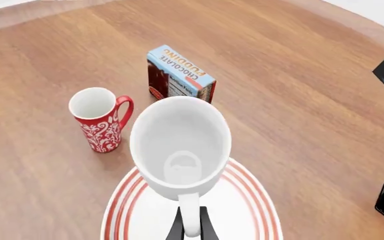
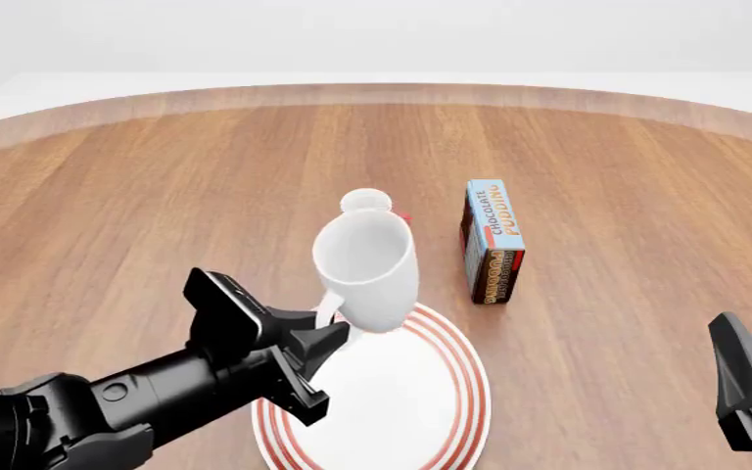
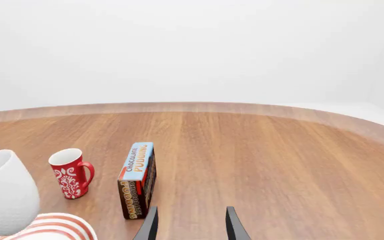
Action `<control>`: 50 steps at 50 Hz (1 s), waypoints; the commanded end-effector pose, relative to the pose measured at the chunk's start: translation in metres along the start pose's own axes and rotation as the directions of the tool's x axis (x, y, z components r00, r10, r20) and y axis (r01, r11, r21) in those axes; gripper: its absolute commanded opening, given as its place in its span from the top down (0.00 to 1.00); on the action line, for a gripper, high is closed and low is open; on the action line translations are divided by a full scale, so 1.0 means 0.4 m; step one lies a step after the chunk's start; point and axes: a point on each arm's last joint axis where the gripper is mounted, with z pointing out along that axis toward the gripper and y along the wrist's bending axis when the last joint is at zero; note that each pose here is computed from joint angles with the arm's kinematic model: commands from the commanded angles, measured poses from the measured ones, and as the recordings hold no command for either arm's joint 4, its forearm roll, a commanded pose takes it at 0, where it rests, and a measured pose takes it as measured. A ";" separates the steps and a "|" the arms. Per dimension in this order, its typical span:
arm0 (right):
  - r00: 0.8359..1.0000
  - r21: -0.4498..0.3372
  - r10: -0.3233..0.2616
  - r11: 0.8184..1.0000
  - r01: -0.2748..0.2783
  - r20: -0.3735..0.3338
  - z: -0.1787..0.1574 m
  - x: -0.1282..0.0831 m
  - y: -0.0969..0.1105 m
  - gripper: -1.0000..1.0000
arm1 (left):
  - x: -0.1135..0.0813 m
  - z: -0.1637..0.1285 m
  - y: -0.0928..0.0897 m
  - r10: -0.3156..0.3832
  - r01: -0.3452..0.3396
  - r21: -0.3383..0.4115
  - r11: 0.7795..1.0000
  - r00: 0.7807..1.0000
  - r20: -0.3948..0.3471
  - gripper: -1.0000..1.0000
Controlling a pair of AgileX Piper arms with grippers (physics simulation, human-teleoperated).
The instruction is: Pick up the white mug and put it on the plate, and put the chocolate pudding to the right of the plate.
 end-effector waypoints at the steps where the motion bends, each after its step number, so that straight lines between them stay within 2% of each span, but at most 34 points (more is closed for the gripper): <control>1: 1.000 0.001 0.000 1.000 0.000 0.000 0.000 0.000 0.000 0.00 | 0.027 0.004 -0.004 -0.020 0.020 0.008 1.000 0.999 -0.027 1.00; 18: 1.000 0.001 0.000 1.000 0.000 0.001 0.000 -0.001 0.000 0.00 | 0.060 0.003 -0.003 -0.044 0.044 0.003 0.999 0.996 -0.083 1.00; 24: 1.000 0.001 0.000 1.000 0.000 0.001 0.000 -0.001 0.000 0.00 | 0.096 0.015 -0.011 -0.067 0.069 0.016 0.997 0.991 -0.113 1.00; 50: 1.000 -0.001 -0.001 1.000 0.001 0.001 0.000 -0.001 0.000 0.00 | 0.125 0.019 -0.002 -0.088 0.089 -0.005 0.996 0.985 -0.148 1.00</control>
